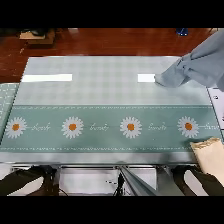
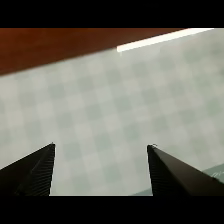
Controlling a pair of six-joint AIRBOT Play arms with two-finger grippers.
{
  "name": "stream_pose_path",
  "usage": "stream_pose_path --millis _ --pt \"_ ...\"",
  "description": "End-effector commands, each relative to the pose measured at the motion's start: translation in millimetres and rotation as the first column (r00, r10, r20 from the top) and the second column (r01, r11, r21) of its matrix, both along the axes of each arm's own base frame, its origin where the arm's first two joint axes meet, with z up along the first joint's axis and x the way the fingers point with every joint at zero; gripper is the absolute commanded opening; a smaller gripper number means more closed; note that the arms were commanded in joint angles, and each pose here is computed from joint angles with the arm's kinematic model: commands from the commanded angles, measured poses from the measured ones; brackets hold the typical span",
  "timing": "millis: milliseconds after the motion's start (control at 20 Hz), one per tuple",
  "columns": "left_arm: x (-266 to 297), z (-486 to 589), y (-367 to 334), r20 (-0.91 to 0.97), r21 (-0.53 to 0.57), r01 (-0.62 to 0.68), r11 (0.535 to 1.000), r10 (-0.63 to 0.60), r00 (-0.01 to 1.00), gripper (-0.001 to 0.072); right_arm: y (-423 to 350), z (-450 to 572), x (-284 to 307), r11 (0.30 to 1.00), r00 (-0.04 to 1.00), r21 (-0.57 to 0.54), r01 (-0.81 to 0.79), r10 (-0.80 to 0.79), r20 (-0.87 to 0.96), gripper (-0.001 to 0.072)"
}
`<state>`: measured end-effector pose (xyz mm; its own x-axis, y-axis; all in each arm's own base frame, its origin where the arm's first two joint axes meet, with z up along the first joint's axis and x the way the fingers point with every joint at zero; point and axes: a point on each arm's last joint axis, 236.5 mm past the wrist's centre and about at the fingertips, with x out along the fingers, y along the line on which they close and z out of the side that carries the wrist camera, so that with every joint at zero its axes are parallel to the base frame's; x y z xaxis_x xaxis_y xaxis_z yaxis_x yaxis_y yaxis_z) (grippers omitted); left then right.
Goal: Fold the shirts.
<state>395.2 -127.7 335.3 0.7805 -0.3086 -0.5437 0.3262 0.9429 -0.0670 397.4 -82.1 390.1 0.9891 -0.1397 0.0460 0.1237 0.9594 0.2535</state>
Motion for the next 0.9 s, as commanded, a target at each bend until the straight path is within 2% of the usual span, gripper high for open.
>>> stream_pose_path --millis 0,100,200,350,450,600,750,850 --pt "-48.8 80.6 12.2 0.187 -0.047 0.006 0.999 0.003 0.982 0.0684 47.3 64.8 -82.6 0.994 0.983 0.017 -0.104 0.100 0.155 0.0023" --pt "-72.2 95.9 18.2 0.223 -0.055 0.009 0.998 0.003 0.975 0.0684 66.8 50.6 -97.0 0.987 0.984 0.018 -0.162 0.160 0.080 0.0022" --pt "-86.1 95.3 21.8 0.210 -0.048 0.010 0.999 0.000 0.978 0.0684 83.9 5.3 -93.7 0.972 0.966 0.033 -0.231 0.233 -0.109 0.0022" --pt "-93.3 72.7 23.3 0.119 -0.017 0.012 1.000 -0.010 0.993 0.0684 116.5 -56.3 -74.1 0.926 0.868 0.118 -0.359 0.378 -0.321 0.0023" --pt "-93.7 55.1 23.3 0.058 0.001 0.014 1.000 -0.014 0.998 0.0684 163.3 -91.2 -55.5 0.853 0.757 0.202 -0.481 0.521 -0.394 0.0023" --pt "-96.9 33.4 24.1 -0.025 0.018 0.012 1.000 -0.012 1.000 0.0683 269.2 -168.5 -41.6 0.703 0.505 0.276 -0.655 0.679 -0.532 0.0023" --pt "-107.0 20.3 27.7 -0.090 0.044 0.016 0.999 -0.012 0.996 0.0683 378.1 -258.9 -54.0 0.573 0.266 0.325 -0.752 0.716 -0.645 0.0025" --pt "-111.8 10.5 33.3 -0.134 0.070 0.008 0.998 0.002 0.991 0.0683 431.1 -307.0 -67.6 0.516 0.171 0.346 -0.784 0.715 -0.678 0.0025"
